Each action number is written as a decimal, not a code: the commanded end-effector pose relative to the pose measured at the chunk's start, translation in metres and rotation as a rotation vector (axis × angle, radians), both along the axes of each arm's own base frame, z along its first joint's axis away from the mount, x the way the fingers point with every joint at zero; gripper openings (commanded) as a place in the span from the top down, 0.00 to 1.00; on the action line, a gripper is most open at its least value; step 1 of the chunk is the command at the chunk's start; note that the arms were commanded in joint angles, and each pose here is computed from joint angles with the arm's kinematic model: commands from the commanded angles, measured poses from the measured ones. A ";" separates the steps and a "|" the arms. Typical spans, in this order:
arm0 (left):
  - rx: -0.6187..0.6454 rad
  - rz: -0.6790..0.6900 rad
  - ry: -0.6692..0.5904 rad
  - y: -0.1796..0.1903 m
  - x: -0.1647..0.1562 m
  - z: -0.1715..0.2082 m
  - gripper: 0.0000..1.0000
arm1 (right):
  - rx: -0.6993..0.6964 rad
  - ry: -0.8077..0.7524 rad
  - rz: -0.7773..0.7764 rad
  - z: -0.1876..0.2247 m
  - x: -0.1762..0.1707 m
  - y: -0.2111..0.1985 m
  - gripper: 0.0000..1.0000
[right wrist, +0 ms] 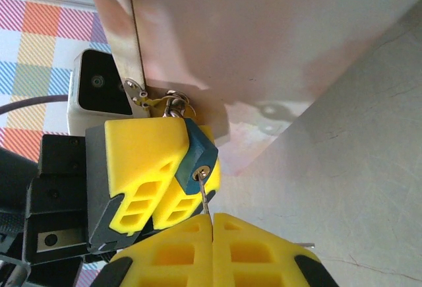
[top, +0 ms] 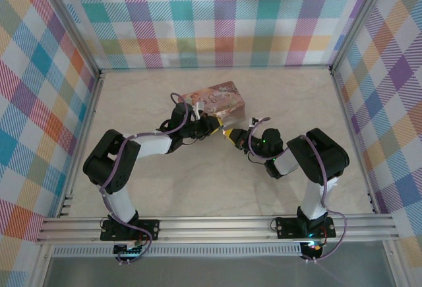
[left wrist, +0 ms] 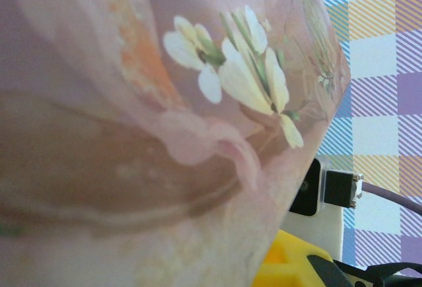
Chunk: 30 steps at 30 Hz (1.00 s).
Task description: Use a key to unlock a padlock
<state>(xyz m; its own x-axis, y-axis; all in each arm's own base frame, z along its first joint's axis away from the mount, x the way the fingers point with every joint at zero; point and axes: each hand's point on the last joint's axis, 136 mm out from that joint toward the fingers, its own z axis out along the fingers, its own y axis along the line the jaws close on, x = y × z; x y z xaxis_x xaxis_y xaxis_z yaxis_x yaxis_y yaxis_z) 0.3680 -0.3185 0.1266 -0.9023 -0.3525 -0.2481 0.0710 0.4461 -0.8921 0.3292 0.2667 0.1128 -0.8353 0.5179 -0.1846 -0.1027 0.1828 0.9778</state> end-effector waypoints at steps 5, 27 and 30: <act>-0.084 -0.103 -0.016 -0.015 -0.016 0.015 0.91 | 0.071 0.032 -0.055 0.008 0.017 -0.007 1.00; -0.093 -0.109 -0.018 -0.016 -0.019 0.014 0.91 | 0.181 0.167 -0.009 0.013 0.021 0.005 1.00; -0.093 -0.111 -0.018 -0.017 -0.019 0.013 0.91 | 0.198 0.195 0.001 0.013 0.021 0.008 1.00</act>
